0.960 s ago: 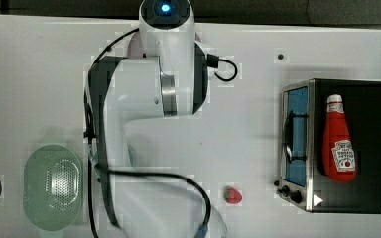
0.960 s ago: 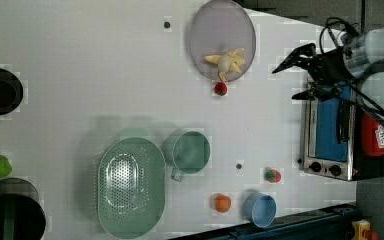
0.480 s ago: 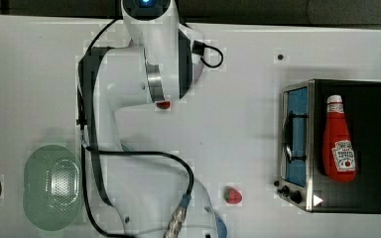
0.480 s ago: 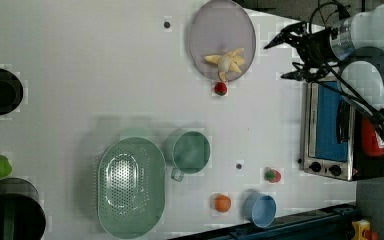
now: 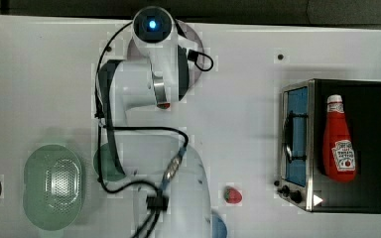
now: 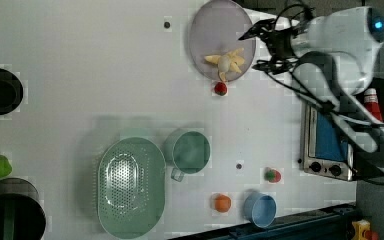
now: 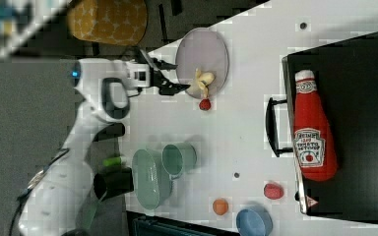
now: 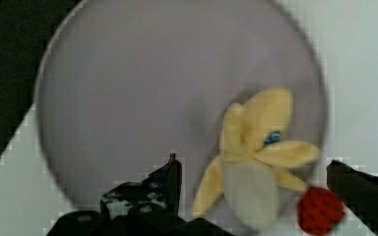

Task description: Pick banana from plate and place on table.

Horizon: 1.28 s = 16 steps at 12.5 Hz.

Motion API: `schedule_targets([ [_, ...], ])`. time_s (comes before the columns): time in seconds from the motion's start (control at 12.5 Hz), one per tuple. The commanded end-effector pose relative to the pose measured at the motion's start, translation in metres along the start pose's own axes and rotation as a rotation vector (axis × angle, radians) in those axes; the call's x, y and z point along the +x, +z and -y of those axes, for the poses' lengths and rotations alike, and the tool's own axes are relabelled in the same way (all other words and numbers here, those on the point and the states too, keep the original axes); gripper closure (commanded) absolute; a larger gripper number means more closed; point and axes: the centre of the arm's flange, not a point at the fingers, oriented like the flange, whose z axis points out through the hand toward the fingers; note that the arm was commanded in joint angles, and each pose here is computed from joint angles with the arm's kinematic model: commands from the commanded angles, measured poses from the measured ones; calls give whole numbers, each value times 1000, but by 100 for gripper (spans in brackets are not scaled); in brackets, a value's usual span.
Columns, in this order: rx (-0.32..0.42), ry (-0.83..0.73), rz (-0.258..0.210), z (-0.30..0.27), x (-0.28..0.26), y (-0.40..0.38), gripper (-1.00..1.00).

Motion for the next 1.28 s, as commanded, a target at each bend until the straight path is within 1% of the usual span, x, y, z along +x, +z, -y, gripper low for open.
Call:
schedule_targets([
  [0.08,9,34,7,-3,-7,32,-100],
  [0.24,12,38,7,-5,-7,53,-100],
  [0.32,11,37,10,-6,-9,62,-92],
  [0.48,54,39,-7,-2,-7,64,-43],
  [0.56,47,39,-3,-3,-8,67,-19],
  [0.72,66,40,-12,0,-6,64,27],
  [0.8,64,41,-12,-1,-5,64,48],
  [1.04,65,47,-20,-3,1,62,50],
  [1.12,78,50,-28,-1,4,50,50],
  [1.28,124,52,-53,6,10,0,50],
])
